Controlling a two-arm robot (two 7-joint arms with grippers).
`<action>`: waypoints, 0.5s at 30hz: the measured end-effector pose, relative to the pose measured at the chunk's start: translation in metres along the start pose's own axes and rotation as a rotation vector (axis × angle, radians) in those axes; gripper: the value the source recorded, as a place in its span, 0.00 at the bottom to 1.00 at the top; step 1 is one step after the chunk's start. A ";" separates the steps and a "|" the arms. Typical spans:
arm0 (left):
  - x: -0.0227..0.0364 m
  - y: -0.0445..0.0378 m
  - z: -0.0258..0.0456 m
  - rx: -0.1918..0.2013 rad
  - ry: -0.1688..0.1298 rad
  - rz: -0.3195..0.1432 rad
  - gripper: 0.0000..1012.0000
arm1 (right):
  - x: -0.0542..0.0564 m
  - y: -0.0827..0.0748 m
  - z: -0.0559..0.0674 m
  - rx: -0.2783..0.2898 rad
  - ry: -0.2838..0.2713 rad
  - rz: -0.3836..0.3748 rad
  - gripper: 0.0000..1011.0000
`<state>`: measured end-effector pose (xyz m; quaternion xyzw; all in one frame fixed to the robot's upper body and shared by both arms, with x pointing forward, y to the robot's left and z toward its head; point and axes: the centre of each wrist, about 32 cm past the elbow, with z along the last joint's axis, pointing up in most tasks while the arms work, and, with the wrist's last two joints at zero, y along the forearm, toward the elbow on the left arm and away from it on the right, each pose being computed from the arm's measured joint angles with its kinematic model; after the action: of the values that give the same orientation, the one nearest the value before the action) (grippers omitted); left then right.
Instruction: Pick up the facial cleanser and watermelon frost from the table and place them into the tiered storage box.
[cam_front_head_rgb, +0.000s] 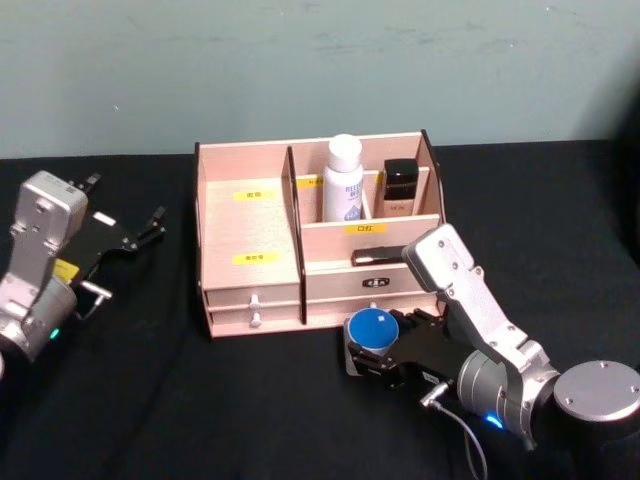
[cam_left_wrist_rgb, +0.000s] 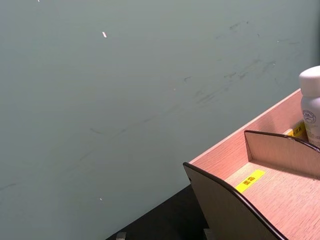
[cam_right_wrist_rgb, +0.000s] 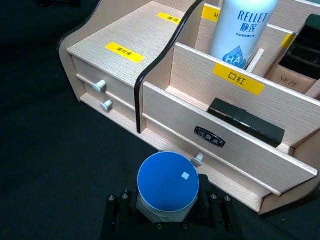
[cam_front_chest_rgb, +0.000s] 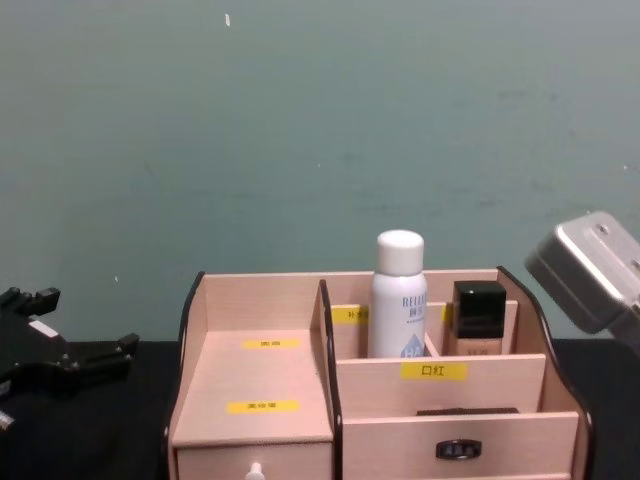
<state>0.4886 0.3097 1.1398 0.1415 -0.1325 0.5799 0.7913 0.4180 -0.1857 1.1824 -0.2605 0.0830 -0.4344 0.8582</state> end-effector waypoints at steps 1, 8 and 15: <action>0.0000 0.0000 0.0000 0.000 0.000 0.000 0.99 | 0.000 0.000 0.000 0.000 0.000 0.000 0.72; 0.0000 0.0000 0.0000 0.000 0.000 0.000 0.99 | 0.001 -0.001 0.000 0.003 0.001 0.004 0.72; 0.0000 0.0000 0.0000 0.000 0.000 0.000 0.99 | 0.003 -0.009 0.008 0.034 -0.026 0.026 0.72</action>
<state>0.4886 0.3097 1.1398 0.1415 -0.1325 0.5799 0.7913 0.4164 -0.1899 1.1945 -0.2502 0.0676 -0.4212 0.8691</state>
